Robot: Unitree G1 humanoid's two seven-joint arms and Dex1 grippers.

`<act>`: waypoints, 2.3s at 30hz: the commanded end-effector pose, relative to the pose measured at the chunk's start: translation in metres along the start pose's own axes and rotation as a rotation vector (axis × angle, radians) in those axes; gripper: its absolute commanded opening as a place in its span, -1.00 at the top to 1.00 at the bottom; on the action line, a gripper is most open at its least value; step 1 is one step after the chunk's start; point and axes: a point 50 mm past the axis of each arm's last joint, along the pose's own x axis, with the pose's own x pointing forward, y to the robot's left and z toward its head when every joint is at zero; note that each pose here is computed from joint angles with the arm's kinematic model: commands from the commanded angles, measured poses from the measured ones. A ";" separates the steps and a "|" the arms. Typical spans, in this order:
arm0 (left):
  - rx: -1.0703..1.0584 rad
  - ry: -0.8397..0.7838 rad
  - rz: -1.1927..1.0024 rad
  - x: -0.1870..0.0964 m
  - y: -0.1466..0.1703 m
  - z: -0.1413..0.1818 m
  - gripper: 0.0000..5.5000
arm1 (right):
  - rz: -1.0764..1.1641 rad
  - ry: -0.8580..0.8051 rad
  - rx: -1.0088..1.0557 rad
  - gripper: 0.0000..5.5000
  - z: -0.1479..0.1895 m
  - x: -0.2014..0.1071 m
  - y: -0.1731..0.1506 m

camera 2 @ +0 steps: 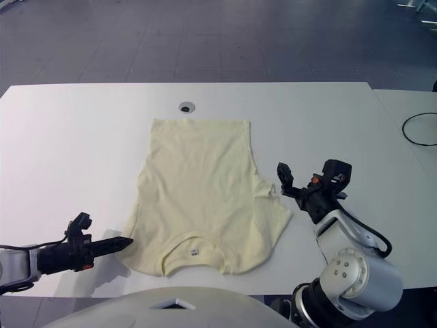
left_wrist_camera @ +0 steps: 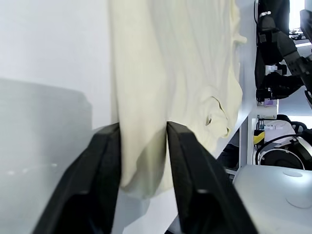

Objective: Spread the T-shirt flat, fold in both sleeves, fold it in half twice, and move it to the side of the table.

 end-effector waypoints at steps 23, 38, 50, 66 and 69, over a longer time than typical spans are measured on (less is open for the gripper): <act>0.109 -0.192 0.308 -0.031 0.026 0.112 0.99 | 0.012 -0.017 -0.017 -0.96 0.005 0.013 0.003; 0.585 0.147 0.173 -0.007 -0.076 0.110 0.99 | -0.042 -0.043 0.042 -0.96 -0.011 0.003 0.008; 0.668 0.177 0.085 0.044 -0.090 0.084 0.99 | -0.024 -0.044 0.039 -0.96 -0.012 0.007 0.013; 0.525 -0.106 0.137 0.007 -0.106 0.147 0.07 | -0.003 -0.034 0.031 -0.96 -0.012 0.012 0.015; 0.502 -0.063 0.134 0.018 -0.099 0.143 -0.09 | -0.006 -0.040 0.029 -0.96 -0.011 0.012 0.015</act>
